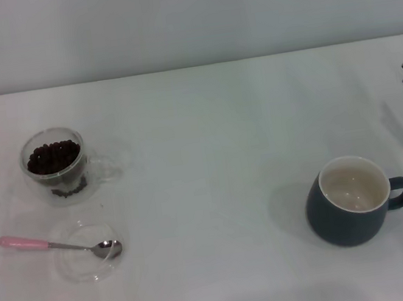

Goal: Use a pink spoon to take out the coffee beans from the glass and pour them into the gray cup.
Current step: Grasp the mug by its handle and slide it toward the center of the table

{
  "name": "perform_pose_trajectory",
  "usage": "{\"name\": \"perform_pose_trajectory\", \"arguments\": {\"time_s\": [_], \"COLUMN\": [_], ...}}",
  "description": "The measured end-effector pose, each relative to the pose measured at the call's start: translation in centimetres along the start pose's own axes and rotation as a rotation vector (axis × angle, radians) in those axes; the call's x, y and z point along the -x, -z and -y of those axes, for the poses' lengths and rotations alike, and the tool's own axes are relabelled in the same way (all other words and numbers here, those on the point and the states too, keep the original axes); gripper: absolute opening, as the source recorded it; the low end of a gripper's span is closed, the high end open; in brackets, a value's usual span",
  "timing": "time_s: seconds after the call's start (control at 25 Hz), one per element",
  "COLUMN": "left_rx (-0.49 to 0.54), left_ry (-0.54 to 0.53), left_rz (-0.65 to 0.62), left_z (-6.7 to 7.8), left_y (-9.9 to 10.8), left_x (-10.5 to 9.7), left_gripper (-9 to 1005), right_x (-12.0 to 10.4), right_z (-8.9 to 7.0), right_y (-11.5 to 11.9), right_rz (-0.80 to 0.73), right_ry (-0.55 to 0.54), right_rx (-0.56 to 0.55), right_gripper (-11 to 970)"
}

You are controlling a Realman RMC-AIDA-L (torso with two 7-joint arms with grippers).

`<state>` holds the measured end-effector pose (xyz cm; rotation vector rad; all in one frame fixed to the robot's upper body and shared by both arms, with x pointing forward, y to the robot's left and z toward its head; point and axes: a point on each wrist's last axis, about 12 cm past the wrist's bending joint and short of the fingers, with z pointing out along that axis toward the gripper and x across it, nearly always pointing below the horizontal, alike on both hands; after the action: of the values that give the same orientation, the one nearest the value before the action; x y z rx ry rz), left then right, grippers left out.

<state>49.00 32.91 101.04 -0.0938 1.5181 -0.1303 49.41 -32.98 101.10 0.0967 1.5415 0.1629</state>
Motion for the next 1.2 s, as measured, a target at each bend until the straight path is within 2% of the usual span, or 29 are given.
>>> {"name": "perform_pose_trajectory", "arguments": {"time_s": [0.12,0.36,0.56,0.72,0.92,1.2], "left_rx": [-0.001,0.003,-0.012,-0.023,-0.029,-0.026], "left_ry": [-0.002,-0.006,-0.003,-0.007,-0.006,0.015], "left_rz": [0.002,0.010,0.015,0.018,0.019,0.014], "left_z": [0.0,-0.2,0.3,0.4,0.6,0.6], "left_y": [-0.1,-0.3,-1.0,-1.5,-1.6,-1.5], "left_x": [0.1,0.3,0.4,0.6,0.6,0.5], "left_gripper": [741,742,741,741,742,742], "right_x": [-0.1,-0.6,-1.4,-2.0,-2.5,-3.1], "right_z": [0.9,2.0,1.8,1.5,1.0,0.5], "right_y": [2.3,8.5,13.2,15.7,16.8,15.1], "right_rz": [0.024,0.033,-0.018,-0.075,-0.115,-0.165], "right_ry": [0.001,0.027,0.035,0.031,0.025,0.031], "right_rx": [-0.010,-0.004,0.034,0.052,0.077,0.146], "right_gripper": [871,871,870,870,870,870]}}
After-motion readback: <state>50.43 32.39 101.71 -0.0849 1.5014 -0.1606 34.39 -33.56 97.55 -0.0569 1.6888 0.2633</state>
